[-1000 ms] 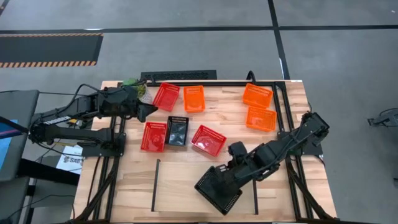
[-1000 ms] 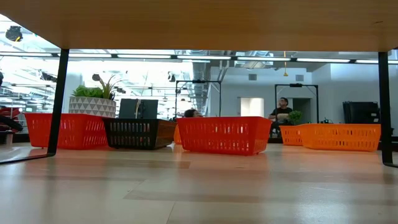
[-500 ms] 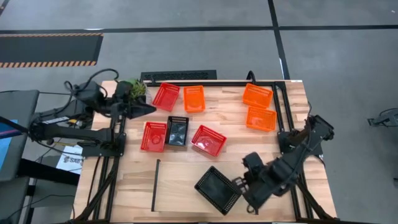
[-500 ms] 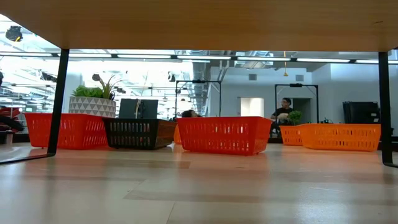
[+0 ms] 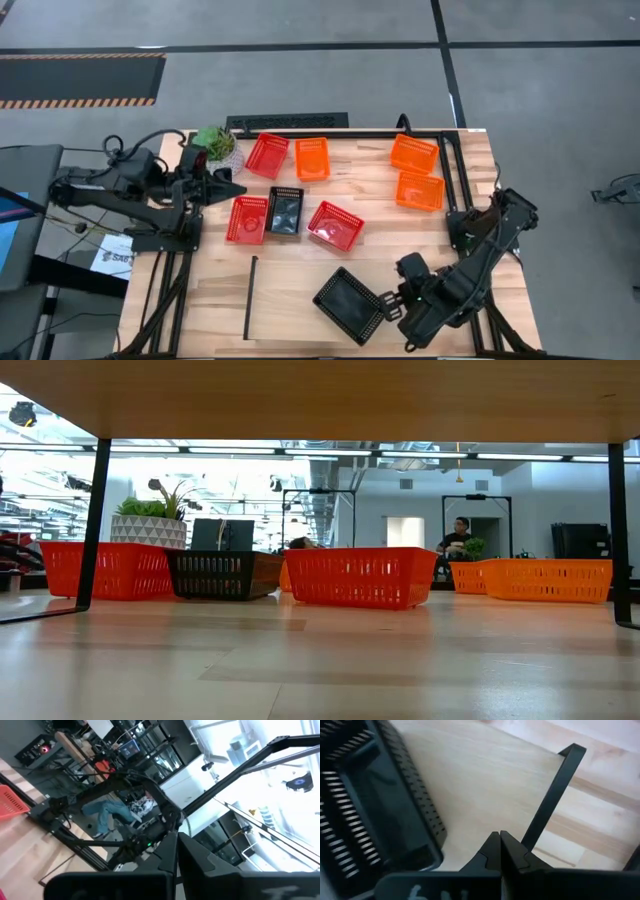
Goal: Stack baskets on shelf by color
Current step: Stack the right black bin on the top of the black bin on the shelf
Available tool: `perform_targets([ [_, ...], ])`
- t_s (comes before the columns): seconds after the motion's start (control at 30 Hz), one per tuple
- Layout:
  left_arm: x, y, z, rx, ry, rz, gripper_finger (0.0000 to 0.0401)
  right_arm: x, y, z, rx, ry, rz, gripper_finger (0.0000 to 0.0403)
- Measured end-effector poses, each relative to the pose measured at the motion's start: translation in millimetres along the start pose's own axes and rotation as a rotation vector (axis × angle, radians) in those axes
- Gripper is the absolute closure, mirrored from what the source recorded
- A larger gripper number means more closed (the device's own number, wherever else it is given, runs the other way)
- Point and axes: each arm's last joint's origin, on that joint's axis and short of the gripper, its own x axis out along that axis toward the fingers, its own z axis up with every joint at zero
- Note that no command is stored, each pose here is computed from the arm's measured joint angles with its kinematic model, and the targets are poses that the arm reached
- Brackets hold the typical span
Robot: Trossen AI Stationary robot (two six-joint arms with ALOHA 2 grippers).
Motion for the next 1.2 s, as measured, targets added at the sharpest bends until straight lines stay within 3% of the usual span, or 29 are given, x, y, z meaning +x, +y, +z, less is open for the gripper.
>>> perform_targets([
  [0.1, 0, -4, -5, -0.006, -0.015, 0.011, 0.0401, 11, 0, -3, -0.008, 0.000, -0.031, 0.0394],
  [0.43, -3, -12, -16, -0.025, -0.051, 0.043, 0.0401, 19, 7, -4, 0.001, 0.016, 0.023, 0.0394],
  [0.7, -4, -15, -20, -0.022, -0.052, 0.048, 0.0401, 22, 25, 8, -0.044, 0.037, 0.141, 0.0393],
  [0.93, -4, -15, -20, -0.018, -0.054, 0.051, 0.0401, 32, 47, 32, -0.120, -0.042, 0.252, 0.0393],
  [1.07, -4, -15, -20, -0.018, -0.054, 0.051, 0.0401, 21, 43, 42, -0.123, -0.118, 0.223, 0.0398],
  [1.2, -4, -14, -20, -0.017, -0.052, 0.054, 0.0401, 4, 33, 33, -0.112, -0.004, 0.176, 0.0400],
])
